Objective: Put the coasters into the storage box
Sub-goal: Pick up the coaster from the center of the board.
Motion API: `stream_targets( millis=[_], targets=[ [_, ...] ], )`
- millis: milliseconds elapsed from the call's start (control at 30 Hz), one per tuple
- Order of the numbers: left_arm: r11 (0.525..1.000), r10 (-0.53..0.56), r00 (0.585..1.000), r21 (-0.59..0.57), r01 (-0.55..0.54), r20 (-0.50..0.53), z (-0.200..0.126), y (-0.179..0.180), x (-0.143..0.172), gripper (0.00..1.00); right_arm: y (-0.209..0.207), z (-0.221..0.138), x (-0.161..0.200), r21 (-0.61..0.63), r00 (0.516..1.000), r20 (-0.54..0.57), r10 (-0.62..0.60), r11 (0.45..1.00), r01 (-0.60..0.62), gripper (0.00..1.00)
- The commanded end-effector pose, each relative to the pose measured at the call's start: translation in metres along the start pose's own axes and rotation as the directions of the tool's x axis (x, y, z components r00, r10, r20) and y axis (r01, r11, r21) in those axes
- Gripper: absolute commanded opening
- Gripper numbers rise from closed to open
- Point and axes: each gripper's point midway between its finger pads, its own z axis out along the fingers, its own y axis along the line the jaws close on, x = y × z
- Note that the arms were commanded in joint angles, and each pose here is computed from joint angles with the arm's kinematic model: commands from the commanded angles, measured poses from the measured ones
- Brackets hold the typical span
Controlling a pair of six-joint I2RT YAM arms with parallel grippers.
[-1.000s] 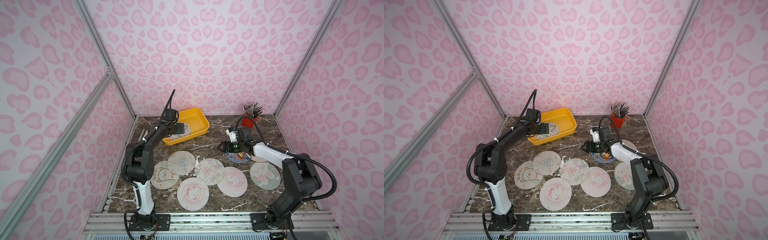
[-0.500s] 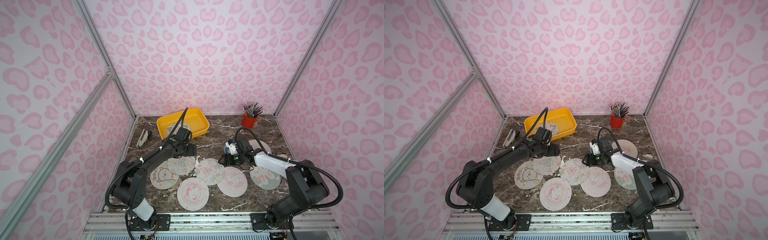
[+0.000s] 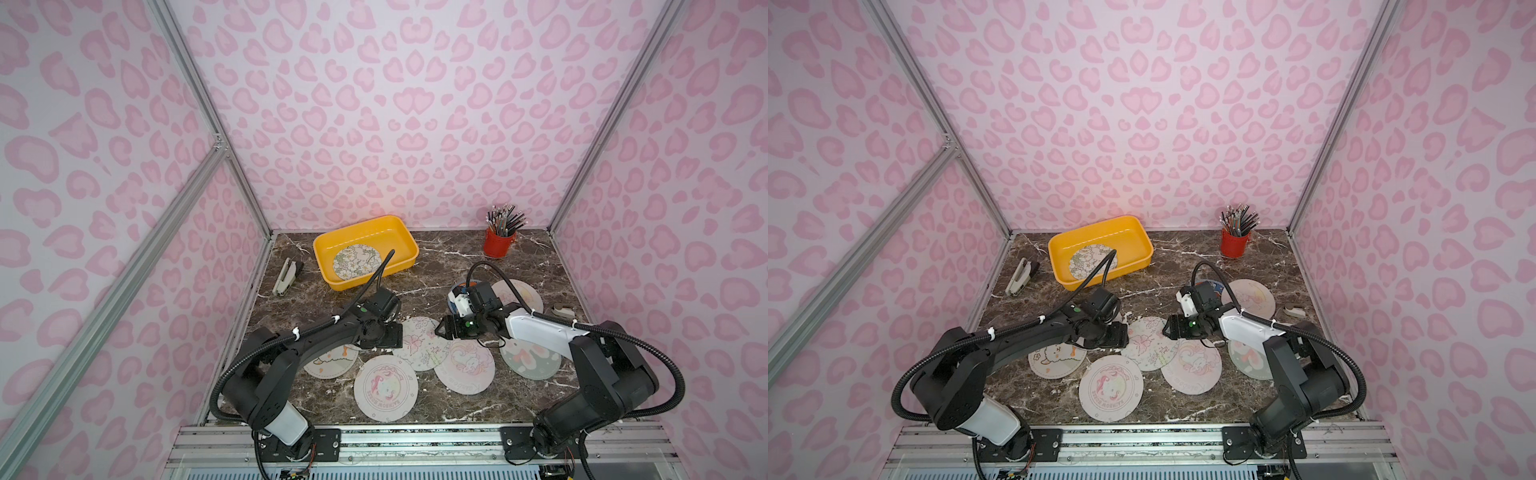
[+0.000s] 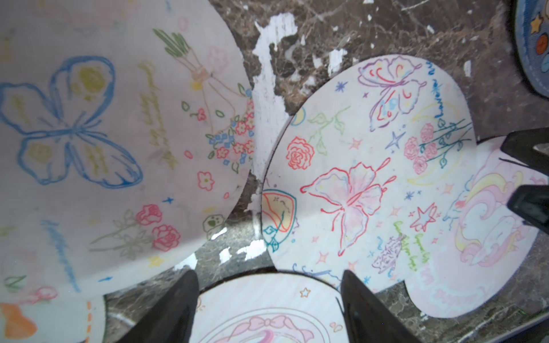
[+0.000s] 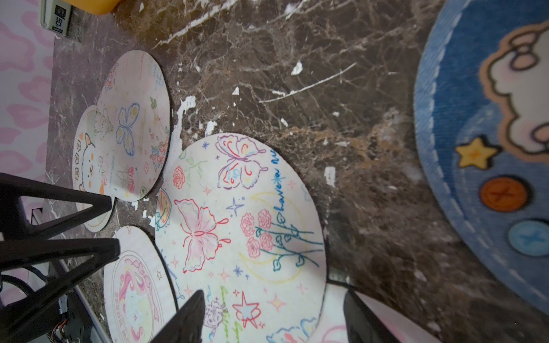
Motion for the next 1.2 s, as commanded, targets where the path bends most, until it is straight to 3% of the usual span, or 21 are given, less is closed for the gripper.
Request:
stream_targets(
  millis=[0, 167, 400, 1167],
  targets=[
    [0.999, -0.017, 0.999, 0.033, 0.016, 0.04, 0.007, -0.009, -0.012, 0.74, -0.004, 0.003, -0.005, 0.016, 1.0, 0.02, 0.0, 1.0, 0.0, 0.74],
    [0.999, -0.006, 1.0, 0.051, 0.005, 0.03, 0.015, -0.021, -0.018, 0.69, -0.008, 0.006, -0.003, 0.03, 1.0, 0.01, 0.002, 1.0, -0.002, 0.74],
    [1.0, 0.001, 0.999, 0.011, -0.001, -0.051, 0.026, -0.021, -0.001, 0.62, -0.015, 0.013, -0.004, 0.049, 1.0, -0.007, 0.001, 0.999, -0.001, 0.73],
    [0.999, -0.013, 0.993, 0.027, 0.016, -0.119, 0.042, -0.023, 0.01, 0.56, -0.01, 0.024, 0.02, 0.004, 0.995, -0.097, 0.011, 1.0, -0.01, 0.65]
  ],
)
